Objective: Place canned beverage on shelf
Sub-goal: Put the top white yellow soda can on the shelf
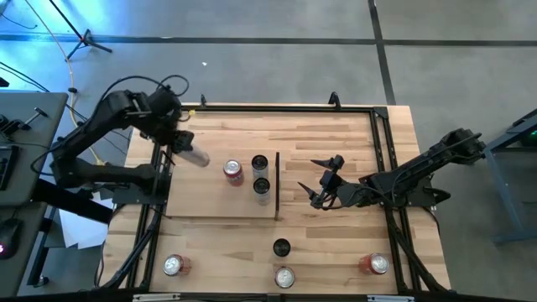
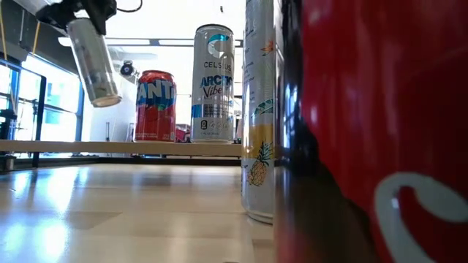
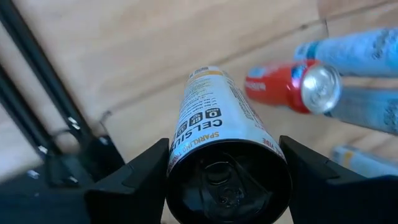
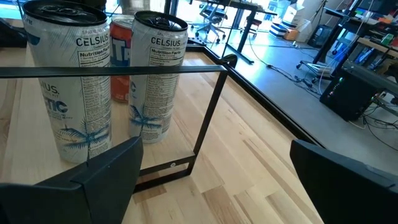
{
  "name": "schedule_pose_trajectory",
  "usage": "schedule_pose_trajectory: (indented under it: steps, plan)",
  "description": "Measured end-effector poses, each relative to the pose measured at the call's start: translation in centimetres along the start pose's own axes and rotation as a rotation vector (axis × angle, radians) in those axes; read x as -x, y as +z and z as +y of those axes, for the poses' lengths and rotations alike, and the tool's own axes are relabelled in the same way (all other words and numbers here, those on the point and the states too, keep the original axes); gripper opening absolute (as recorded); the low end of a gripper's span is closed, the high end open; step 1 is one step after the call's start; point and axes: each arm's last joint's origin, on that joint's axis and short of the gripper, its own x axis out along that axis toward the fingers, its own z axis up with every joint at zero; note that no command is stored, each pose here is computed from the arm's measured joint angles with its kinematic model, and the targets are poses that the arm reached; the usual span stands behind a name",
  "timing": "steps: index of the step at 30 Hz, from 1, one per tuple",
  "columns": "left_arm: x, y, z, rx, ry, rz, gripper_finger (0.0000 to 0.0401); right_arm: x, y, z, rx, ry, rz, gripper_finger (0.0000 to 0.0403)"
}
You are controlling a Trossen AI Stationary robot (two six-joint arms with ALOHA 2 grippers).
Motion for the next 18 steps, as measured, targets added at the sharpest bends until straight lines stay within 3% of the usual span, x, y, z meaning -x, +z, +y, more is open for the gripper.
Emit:
schedule_pose_trajectory:
  steps: [8, 18]
  plan:
    - [-2.1, -1.7, -0.8, 0.013, 0.023, 0.108, 0.0218, 0.0, 0.0, 0.0, 0.0, 0.0, 0.0, 0.0393]
    - [-3.9, -2.7, -0.9, 0.056, 0.122, 0.117, 0.0218, 0.0, 0.0, 0.0, 0.0, 0.0, 0.0, 0.0393]
